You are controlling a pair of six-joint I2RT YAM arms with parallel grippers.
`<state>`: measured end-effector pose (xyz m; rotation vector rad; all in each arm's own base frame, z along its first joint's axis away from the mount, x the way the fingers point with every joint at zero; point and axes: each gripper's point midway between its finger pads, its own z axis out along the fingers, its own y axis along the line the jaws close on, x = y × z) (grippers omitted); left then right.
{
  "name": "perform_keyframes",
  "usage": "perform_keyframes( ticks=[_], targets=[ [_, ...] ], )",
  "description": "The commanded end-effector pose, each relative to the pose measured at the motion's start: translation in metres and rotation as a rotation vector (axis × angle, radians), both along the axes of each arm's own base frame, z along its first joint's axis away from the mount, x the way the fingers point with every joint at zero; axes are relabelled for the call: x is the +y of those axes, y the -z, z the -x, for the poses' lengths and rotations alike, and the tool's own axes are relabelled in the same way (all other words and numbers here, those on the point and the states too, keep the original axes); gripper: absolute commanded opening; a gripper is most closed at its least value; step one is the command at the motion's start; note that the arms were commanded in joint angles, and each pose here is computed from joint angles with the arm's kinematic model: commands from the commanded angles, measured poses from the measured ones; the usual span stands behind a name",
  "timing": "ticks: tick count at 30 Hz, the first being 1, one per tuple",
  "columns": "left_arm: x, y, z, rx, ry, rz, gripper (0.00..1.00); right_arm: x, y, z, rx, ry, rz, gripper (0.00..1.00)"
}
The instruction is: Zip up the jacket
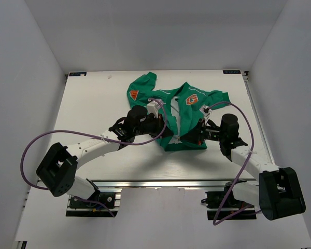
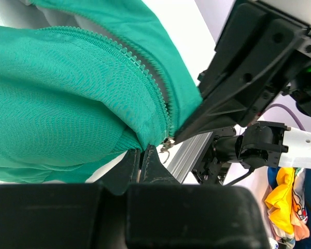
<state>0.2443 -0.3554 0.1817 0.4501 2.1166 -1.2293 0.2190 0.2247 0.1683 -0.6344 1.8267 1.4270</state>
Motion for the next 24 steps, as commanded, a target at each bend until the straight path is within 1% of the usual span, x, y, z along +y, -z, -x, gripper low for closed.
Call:
perform_keyframes(
  ticks=[1,9,24],
  targets=[
    [-0.009,-0.024,0.002,-0.039,0.041,0.061,0.00,0.005,-0.019,-0.008,-0.074,-0.017,-0.030,0.00],
    [-0.009,-0.020,0.002,-0.030,0.040,0.056,0.00,0.005,-0.027,-0.008,-0.099,-0.019,-0.046,0.00],
    [-0.010,-0.023,0.005,-0.032,0.052,0.073,0.00,0.007,-0.034,-0.008,-0.090,-0.013,-0.071,0.00]
  ],
)
